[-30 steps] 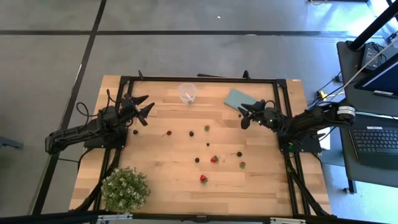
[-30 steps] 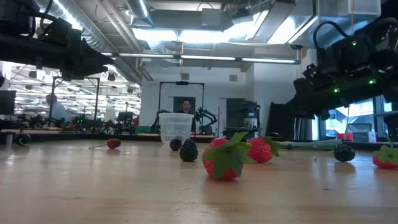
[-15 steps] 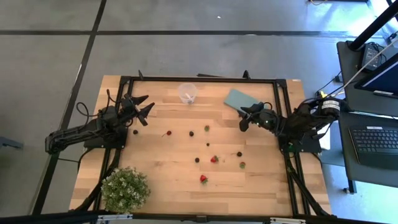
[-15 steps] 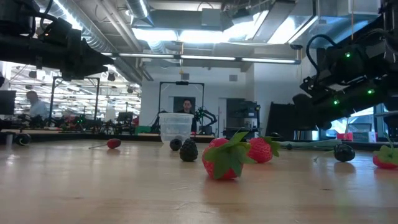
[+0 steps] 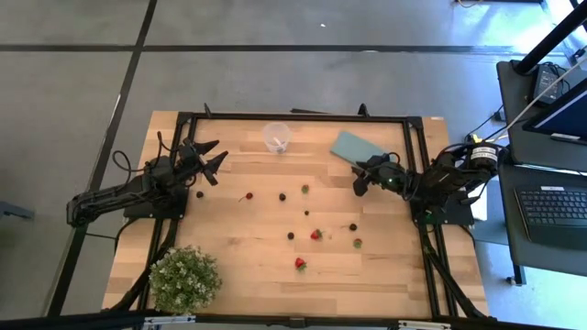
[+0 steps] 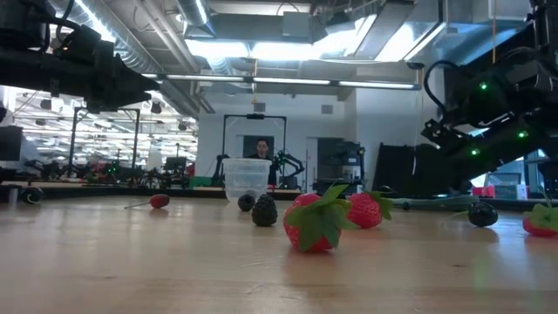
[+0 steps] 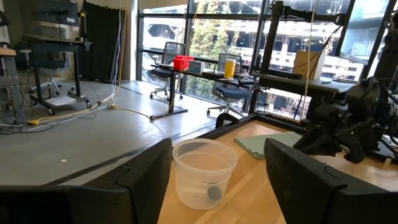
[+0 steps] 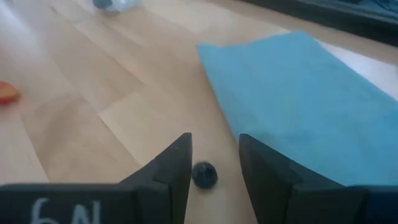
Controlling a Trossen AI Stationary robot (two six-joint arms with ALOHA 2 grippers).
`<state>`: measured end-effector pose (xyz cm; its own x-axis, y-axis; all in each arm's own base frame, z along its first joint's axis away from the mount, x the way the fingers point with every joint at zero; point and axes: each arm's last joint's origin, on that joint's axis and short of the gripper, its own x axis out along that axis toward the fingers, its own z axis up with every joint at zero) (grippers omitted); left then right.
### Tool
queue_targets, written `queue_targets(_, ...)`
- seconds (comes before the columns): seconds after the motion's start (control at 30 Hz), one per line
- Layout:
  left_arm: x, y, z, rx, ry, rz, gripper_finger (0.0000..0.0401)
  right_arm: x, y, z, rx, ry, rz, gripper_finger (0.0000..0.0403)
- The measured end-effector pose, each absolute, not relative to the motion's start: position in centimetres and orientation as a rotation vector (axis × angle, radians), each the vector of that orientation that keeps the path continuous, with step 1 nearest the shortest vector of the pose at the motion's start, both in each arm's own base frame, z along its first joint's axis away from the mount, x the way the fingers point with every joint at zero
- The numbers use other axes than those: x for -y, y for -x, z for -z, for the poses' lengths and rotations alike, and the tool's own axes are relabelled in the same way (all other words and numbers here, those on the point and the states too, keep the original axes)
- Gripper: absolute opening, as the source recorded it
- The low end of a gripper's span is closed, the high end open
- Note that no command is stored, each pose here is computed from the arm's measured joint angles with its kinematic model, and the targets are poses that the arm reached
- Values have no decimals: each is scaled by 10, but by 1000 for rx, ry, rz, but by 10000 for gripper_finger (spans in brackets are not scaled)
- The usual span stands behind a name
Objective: Pick and placing Produce into tupperware
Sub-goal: Put the top blueberry into the transparent container
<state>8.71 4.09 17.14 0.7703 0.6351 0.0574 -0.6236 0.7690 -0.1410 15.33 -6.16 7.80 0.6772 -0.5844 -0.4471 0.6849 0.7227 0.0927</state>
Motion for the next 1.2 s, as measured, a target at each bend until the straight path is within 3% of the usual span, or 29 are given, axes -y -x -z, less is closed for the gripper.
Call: queue_targets(1.2,-41,-87,-171,104,116,-685,247,58,-153,-73,-483,-289,627,135)
